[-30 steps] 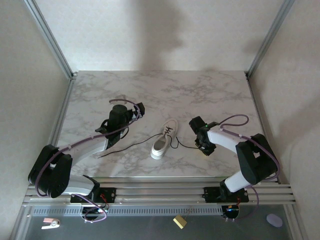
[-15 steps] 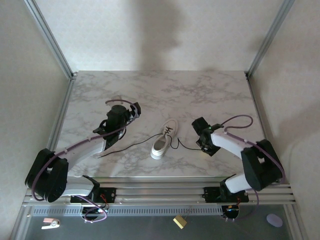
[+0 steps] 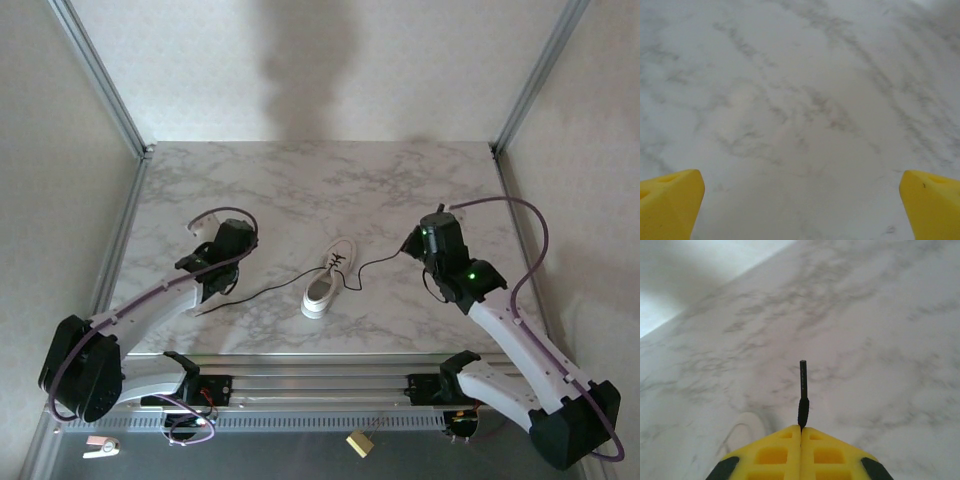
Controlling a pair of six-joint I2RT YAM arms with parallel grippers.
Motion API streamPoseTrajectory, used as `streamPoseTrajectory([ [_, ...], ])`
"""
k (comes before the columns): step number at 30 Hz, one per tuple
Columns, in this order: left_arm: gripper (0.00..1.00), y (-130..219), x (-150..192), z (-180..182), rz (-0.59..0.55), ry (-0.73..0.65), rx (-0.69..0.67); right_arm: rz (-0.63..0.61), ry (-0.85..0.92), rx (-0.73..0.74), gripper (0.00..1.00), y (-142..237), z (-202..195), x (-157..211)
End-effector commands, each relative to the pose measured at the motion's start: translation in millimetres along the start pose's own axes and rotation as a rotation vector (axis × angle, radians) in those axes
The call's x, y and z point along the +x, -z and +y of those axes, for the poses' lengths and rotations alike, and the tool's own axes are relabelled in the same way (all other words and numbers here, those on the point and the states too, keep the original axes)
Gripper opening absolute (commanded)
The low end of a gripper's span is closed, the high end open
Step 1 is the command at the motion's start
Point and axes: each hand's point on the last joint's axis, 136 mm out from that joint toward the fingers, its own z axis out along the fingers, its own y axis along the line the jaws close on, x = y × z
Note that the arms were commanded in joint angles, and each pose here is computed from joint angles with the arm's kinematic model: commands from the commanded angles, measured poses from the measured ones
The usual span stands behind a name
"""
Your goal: Tie the shoes
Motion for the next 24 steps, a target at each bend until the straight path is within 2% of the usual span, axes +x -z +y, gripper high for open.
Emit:
streamPoseTrajectory([
  [1, 0.99, 14.8, 19.0, 47.6, 0.07, 0.039, -0.202, -0.025, 0.174, -0.145, 0.0, 8.0, 35.6, -16.8],
  [5, 0.99, 18.7, 40.6, 72.7, 0.127, 0.106, -0.273, -0.001, 0.225, -0.139, 0.0, 1.1, 38.9, -9.3],
  [12, 0.99, 8.9, 80.1, 57.4, 0.327, 0.188, -0.24, 0.055, 0.235, -0.104, 0.0, -8.3, 36.6, 6.8],
  [19, 0.99, 14.4, 95.4, 78.4, 0.344, 0.341, -0.27, 0.071, 0.228, -0.035, 0.0, -10.8, 24.7, 12.0],
  [24, 0.99, 13.0, 107.2, 95.5, 0.367, 0.346, -0.339, 0.076, 0.213, 0.012, 0.0, -13.9, 14.1, 16.5],
])
